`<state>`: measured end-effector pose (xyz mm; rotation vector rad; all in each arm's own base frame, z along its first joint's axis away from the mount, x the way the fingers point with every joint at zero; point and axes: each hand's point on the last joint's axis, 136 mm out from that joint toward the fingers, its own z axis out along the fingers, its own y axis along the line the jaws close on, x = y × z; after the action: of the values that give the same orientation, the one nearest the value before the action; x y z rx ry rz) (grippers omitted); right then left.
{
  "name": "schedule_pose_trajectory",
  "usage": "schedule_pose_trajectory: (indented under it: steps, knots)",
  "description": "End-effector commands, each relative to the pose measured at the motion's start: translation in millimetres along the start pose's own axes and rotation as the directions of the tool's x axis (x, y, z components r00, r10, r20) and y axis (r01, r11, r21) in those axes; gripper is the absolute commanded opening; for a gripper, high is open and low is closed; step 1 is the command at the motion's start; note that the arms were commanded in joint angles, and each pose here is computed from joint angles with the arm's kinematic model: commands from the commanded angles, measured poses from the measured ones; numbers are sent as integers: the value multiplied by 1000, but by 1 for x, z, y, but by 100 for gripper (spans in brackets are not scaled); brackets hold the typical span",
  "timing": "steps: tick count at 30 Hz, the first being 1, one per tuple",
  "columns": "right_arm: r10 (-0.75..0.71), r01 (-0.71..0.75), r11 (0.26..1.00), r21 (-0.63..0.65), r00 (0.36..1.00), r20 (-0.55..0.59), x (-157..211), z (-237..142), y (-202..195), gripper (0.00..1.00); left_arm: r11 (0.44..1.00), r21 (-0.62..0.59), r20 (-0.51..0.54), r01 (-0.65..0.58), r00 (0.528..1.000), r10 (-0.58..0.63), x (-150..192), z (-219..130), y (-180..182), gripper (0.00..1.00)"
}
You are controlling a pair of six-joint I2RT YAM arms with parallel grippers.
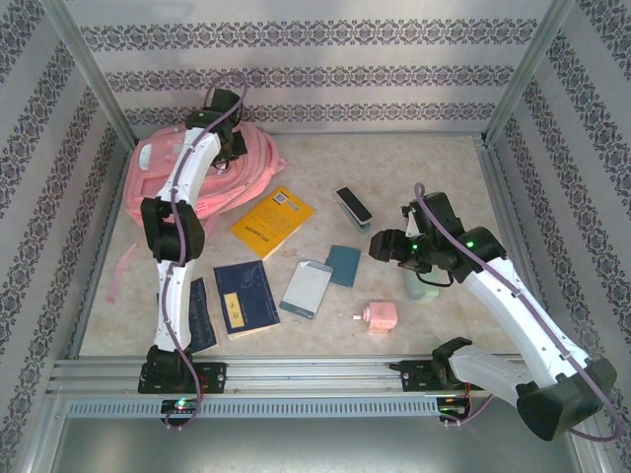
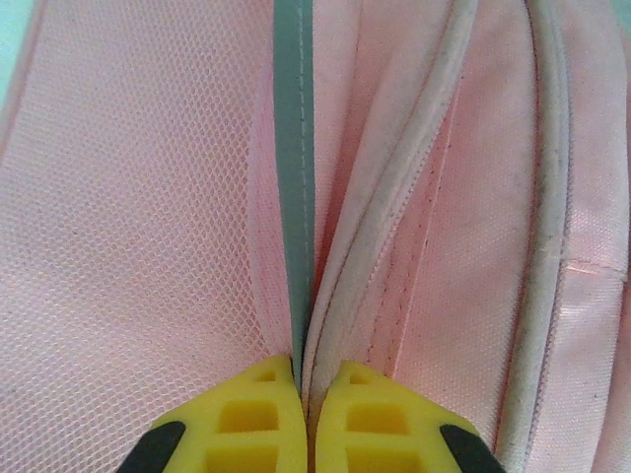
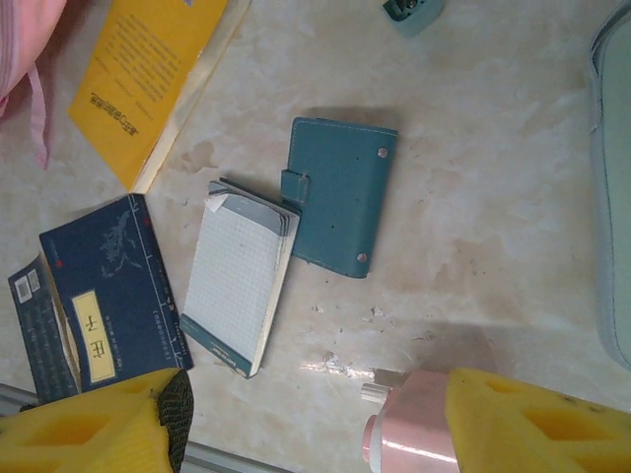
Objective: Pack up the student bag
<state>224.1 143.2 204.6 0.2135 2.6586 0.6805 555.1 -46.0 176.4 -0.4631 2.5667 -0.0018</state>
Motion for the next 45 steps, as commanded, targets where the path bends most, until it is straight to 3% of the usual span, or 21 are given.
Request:
schedule_pose_trajectory:
  steps: [1,8,14,15,17,20,22,25,26,29,31,33,34,36,38,40,42,44,45]
  knots:
    - [-11,12,999,-48,999,34,-8,-13,12,69,977,174,167,-121,982,92,-23,-88,-40,0]
    - [-5,10,997,-77,998,57,-10,-22,17,69,904,233,273,-359,916,293,3,-148,-83,0]
    - [28,-20,997,-77,994,102,-18,-36,16,69,782,263,368,-565,808,460,34,-181,-121,0]
    - [38,-30,997,-73,993,113,-20,-40,14,69,751,264,381,-606,780,496,42,-184,-128,0]
    - [59,-51,997,-65,989,136,-24,-46,10,69,630,339,406,-699,713,572,72,-187,-148,0]
    - [94,-83,994,-77,984,150,-29,-50,7,70,547,327,435,-771,637,637,97,-191,-160,0]
    - [101,-90,993,-74,984,150,-30,-50,6,70,431,279,492,-858,513,704,119,-197,-169,0]
    - [109,-98,992,-85,984,141,-33,-46,10,70,147,95,620,-984,175,765,169,-209,-176,0]
    - [108,-96,992,-86,984,142,-35,-46,11,70,96,29,663,-995,91,743,178,-213,-175,0]
    - [103,-93,993,-71,983,151,-41,-46,11,71,95,-25,746,-995,45,665,188,-223,-162,0]
    - [96,-86,994,-72,984,148,-46,-45,15,72,15,-61,761,-998,-37,648,208,-220,-151,0]
    - [102,-93,993,-77,986,133,-48,-40,17,72,-28,-73,753,-997,-74,654,224,-208,-141,0]
    - [108,-97,991,-86,987,122,-49,-37,19,72,-10,-77,749,-997,-65,659,226,-200,-136,0]
    - [120,-113,990,-83,988,95,-49,-29,19,73,66,-90,733,-994,-21,680,224,-181,-127,22]
    - [134,-129,989,-79,989,59,-47,-18,19,73,218,-104,740,-970,71,669,209,-174,-118,39]
    - [150,-148,987,-54,988,28,-44,-8,15,73,415,-58,762,-908,228,606,187,-183,-108,48]
    - [152,-151,988,-37,988,4,-42,0,13,74,530,23,735,-847,373,565,175,-192,-96,48]
    - [147,-147,989,4,989,-11,-40,8,8,74,654,152,677,-741,560,478,168,-200,-85,42]
    - [150,-150,989,21,988,-21,-38,12,5,74,712,187,643,-677,632,432,165,-200,-78,40]
